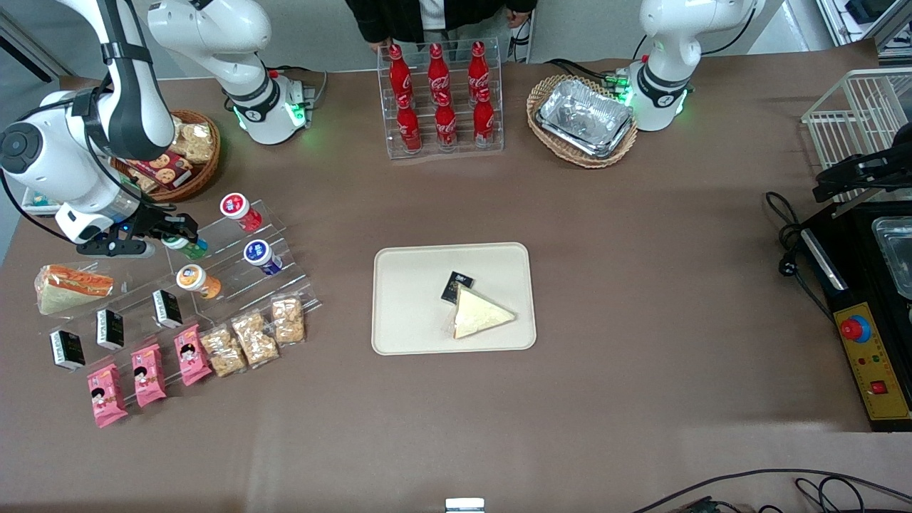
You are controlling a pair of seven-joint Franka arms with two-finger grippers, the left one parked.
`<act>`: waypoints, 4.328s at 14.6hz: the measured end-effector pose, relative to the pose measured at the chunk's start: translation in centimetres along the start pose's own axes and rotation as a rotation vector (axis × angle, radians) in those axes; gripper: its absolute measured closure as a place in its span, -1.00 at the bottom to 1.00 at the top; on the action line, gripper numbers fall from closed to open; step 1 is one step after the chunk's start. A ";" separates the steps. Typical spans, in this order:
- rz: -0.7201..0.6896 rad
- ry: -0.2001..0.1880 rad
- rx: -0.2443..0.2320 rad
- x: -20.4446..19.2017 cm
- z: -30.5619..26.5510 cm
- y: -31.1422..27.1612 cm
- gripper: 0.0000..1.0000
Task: Place green gum on tray
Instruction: 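Close the right gripper on the green-lidded cup, then lift the green cup up off the display with the right gripper, then carry the green cup over the cream tray's rim, then lower the green cup onto the tray and open the right gripper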
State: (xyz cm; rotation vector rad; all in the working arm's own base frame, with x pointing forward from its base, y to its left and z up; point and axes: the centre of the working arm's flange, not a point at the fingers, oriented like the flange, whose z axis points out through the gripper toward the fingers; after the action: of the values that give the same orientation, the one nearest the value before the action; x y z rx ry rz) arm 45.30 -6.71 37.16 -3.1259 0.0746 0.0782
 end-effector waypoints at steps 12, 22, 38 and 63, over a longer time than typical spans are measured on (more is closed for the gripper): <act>-0.076 0.016 -0.002 -1.1 -20.2 -2.5 -0.17; 0.046 -0.004 0.005 -3.7 -17.8 -31.2 -0.17; 0.129 0.008 0.062 -1.7 12.5 -42.6 -0.17; 0.254 0.095 0.071 4.2 5.8 -37.9 -1.00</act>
State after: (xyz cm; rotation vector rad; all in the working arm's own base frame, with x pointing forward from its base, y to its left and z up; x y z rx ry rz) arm 51.03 31.07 31.65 -3.0298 0.4643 -0.0688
